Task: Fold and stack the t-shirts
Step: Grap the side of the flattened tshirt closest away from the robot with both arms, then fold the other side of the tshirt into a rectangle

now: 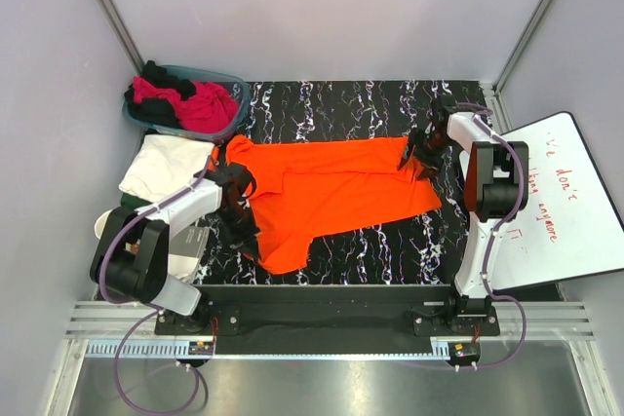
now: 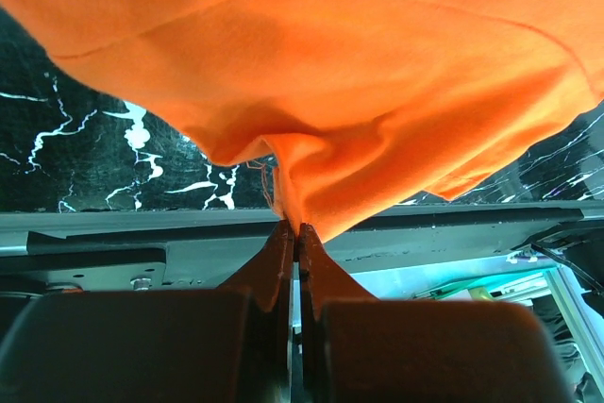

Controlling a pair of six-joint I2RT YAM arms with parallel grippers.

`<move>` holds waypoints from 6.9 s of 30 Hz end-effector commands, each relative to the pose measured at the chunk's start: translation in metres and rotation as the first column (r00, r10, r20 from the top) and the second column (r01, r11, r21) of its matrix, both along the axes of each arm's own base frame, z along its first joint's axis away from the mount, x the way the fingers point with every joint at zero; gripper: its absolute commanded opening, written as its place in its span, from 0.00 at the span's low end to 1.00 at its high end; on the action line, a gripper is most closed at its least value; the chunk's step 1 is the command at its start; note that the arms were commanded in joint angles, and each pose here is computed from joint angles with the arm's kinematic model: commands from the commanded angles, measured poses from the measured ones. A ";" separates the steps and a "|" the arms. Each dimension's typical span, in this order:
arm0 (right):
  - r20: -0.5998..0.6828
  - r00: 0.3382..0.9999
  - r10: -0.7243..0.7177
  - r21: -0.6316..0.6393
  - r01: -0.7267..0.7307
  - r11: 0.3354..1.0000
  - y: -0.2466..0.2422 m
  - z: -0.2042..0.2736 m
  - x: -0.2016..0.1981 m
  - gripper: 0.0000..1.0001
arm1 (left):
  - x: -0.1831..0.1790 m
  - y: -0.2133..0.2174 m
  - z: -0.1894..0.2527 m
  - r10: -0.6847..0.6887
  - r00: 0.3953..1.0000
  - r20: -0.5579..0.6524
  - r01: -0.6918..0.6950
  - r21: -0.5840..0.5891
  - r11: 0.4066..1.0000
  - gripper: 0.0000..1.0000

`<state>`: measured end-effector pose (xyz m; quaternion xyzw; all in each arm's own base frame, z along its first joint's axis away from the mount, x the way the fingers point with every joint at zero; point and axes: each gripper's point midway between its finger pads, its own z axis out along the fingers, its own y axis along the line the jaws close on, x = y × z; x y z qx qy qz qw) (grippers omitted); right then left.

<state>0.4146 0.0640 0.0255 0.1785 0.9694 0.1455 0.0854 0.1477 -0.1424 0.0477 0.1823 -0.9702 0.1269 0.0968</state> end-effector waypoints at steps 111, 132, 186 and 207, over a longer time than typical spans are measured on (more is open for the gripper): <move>-0.079 0.959 -0.273 -0.152 0.259 0.954 -0.075 0.028 -0.143 0.91 | 0.031 -0.004 -0.008 -0.224 0.973 0.052 0.219 0.087 0.972 0.00; -0.113 0.966 -0.232 -0.031 0.230 0.973 -0.061 -0.008 -0.134 0.00 | 0.031 -0.001 0.008 -0.213 0.970 0.116 0.201 0.103 0.974 0.00; -0.043 0.997 -0.066 -0.042 0.064 0.997 -0.039 -0.011 -0.005 1.00 | 0.254 0.016 0.112 0.017 0.870 0.493 -0.061 0.073 0.995 0.00; 0.035 0.999 -0.031 -0.039 0.033 0.999 -0.038 0.026 -0.008 1.00 | 0.307 -0.008 0.141 -0.035 0.795 0.606 0.024 0.026 0.999 0.99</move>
